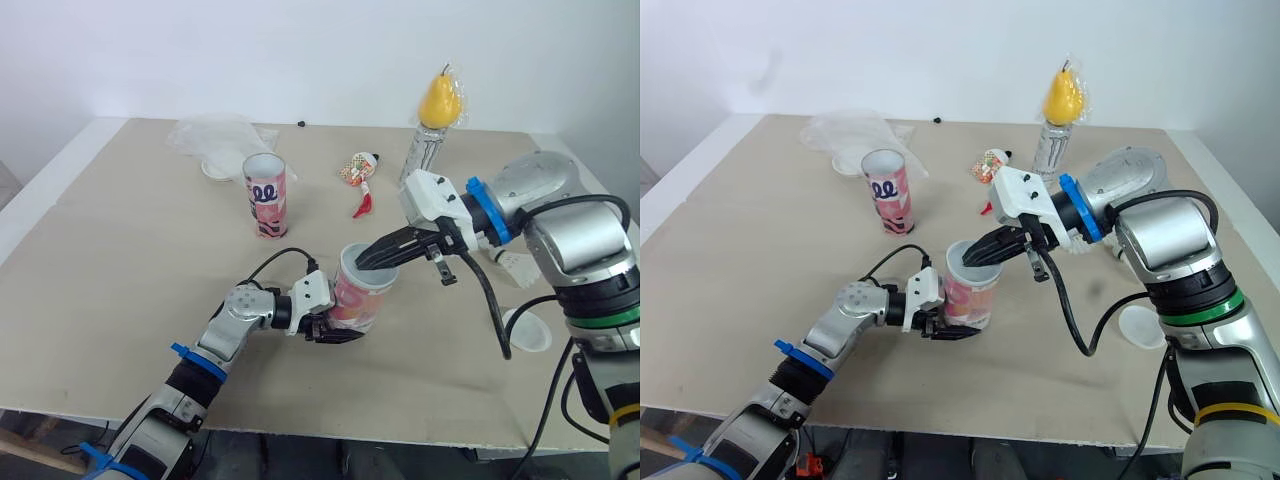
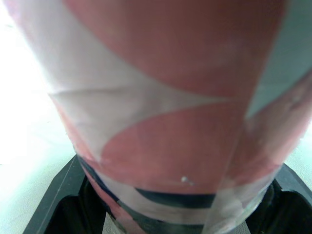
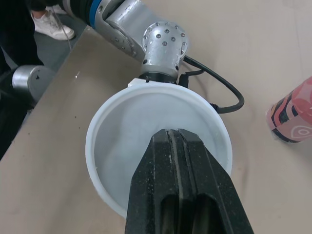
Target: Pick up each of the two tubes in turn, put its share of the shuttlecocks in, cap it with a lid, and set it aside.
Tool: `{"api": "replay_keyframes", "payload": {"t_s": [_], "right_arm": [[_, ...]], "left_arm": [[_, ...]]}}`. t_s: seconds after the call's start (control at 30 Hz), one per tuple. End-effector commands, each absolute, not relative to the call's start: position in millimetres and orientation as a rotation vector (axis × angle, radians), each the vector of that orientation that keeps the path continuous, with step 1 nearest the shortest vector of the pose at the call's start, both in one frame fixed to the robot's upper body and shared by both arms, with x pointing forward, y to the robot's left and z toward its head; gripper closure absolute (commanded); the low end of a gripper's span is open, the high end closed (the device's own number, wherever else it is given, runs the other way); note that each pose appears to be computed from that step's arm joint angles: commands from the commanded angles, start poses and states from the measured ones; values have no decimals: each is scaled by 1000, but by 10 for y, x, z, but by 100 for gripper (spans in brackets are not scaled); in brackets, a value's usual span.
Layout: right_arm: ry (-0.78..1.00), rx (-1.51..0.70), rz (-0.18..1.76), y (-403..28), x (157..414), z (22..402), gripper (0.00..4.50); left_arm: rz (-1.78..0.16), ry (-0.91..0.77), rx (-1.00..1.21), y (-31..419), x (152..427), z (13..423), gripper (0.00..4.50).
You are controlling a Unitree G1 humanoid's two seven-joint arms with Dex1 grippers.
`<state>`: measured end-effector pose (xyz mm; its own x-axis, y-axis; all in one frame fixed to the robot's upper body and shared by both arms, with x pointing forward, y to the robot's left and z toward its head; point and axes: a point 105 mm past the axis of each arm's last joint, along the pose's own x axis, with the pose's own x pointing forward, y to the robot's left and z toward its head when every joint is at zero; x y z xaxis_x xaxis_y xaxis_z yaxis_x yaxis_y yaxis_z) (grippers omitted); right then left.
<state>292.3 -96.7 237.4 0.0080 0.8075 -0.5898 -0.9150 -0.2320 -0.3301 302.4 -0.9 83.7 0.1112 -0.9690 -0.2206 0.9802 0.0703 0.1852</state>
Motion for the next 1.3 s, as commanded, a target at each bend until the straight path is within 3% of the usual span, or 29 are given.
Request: {"api": "replay_keyframes", "payload": {"t_s": [0.03,0.37,0.8,1.1,1.3], "right_arm": [[251,-860,1651,-964,2919,2182,447],[265,-1032,1682,-965,2939,1988,447],[381,-1041,1697,-1016,2961,1837,447],[349,-720,1676,-1009,2926,2200,447],[208,-475,1580,-1182,2898,2613,447]], "left_arm": [[-1454,151,336,79,3001,610,146],[-1456,153,332,65,3000,612,146],[-1451,143,320,45,3006,642,146],[-1443,142,327,84,3025,646,146],[-1442,142,331,104,3032,650,146]]}}
